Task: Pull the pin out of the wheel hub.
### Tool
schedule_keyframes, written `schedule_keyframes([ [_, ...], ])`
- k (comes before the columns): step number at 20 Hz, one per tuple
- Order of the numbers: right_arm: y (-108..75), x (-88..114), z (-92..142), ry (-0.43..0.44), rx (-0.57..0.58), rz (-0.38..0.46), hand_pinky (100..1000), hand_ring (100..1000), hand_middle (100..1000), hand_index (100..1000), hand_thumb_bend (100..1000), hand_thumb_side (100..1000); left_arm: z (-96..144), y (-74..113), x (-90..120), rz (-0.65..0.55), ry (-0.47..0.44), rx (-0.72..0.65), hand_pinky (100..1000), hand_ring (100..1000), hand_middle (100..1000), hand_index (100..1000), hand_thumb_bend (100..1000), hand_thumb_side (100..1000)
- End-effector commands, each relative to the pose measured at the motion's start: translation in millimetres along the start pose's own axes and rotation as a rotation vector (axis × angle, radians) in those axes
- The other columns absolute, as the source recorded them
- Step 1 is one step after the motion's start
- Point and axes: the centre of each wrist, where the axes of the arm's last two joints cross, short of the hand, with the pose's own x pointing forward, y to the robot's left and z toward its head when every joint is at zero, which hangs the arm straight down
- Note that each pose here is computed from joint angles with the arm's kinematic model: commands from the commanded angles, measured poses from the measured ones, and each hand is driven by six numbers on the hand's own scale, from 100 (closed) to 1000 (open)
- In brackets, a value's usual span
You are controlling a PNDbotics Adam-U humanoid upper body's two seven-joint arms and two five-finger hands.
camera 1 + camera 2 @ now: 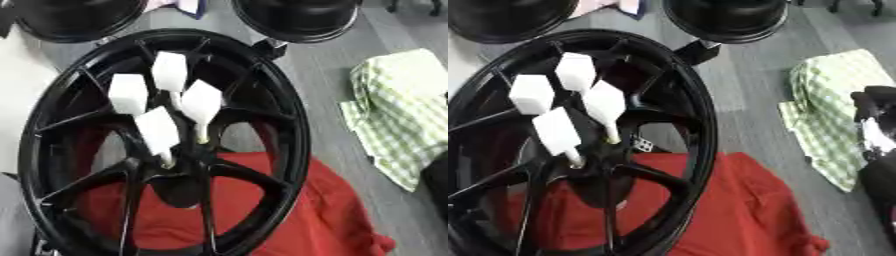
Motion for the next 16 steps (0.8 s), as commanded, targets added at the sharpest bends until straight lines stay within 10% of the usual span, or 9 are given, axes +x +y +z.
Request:
schedule_keyframes([
  [1, -4.4, 7, -4, -0.019, 0.025, 0.032, 833, 762, 536, 696, 138, 241, -1, 15.4, 8, -0.044, -0.008, -0.106, 799, 730, 746, 830, 100, 756],
  [16, -3.3, 7, -3, -0.009, 0.035, 0.034, 833, 763, 536, 696, 139, 244, -45, 14.3, 4, -0.022, -0.025, -0.476, 834, 799, 807, 880, 100, 810],
])
